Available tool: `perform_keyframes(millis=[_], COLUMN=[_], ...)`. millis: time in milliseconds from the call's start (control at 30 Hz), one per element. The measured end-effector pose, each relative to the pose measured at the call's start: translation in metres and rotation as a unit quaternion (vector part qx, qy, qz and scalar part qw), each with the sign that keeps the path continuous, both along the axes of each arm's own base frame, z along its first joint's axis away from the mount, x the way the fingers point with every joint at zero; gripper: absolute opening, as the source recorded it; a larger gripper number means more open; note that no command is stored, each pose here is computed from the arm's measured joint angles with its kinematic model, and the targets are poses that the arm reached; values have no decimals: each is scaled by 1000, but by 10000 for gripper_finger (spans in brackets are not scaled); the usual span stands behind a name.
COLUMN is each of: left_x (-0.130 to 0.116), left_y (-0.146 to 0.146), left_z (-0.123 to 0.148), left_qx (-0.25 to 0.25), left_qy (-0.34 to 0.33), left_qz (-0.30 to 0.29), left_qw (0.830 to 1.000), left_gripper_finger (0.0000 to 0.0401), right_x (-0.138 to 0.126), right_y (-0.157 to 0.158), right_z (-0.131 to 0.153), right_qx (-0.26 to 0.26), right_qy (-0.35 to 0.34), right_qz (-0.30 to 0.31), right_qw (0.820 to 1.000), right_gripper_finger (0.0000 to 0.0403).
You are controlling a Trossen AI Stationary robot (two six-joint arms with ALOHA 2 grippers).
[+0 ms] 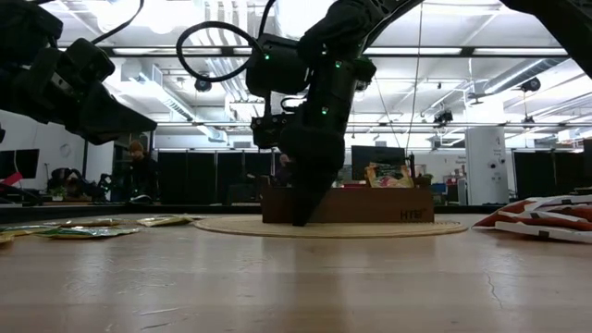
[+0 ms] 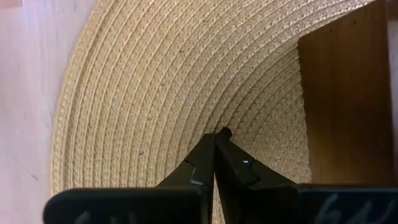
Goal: Pick & Place Tea
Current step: Put the white tea bag into the middle section of the wooden organizer
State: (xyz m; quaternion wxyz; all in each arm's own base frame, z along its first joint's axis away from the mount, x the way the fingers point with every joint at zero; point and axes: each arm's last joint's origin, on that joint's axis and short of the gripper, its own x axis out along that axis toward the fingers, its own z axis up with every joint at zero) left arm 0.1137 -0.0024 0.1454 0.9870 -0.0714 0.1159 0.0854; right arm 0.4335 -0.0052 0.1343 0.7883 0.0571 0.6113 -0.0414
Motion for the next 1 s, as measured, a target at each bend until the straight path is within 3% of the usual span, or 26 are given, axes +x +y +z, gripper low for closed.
perform_keyframes(millis=[367, 767, 1000], left_x=[0, 0, 0], left_y=[0, 0, 0], left_z=[0, 0, 0], left_qx=[0, 0, 0], left_qy=[0, 0, 0], left_qz=[0, 0, 0], left_qw=[1000, 1000, 1000], left_gripper_finger=[0, 0, 0], right_x=[1, 16, 14], right_y=[0, 1, 9], right_z=[2, 23, 34], right_qx=[1, 10, 15], right_qy=[-5, -43, -16], right_qz=[17, 0, 0], right_qw=[1000, 999, 1000], right_gripper_finger=[8, 8, 8])
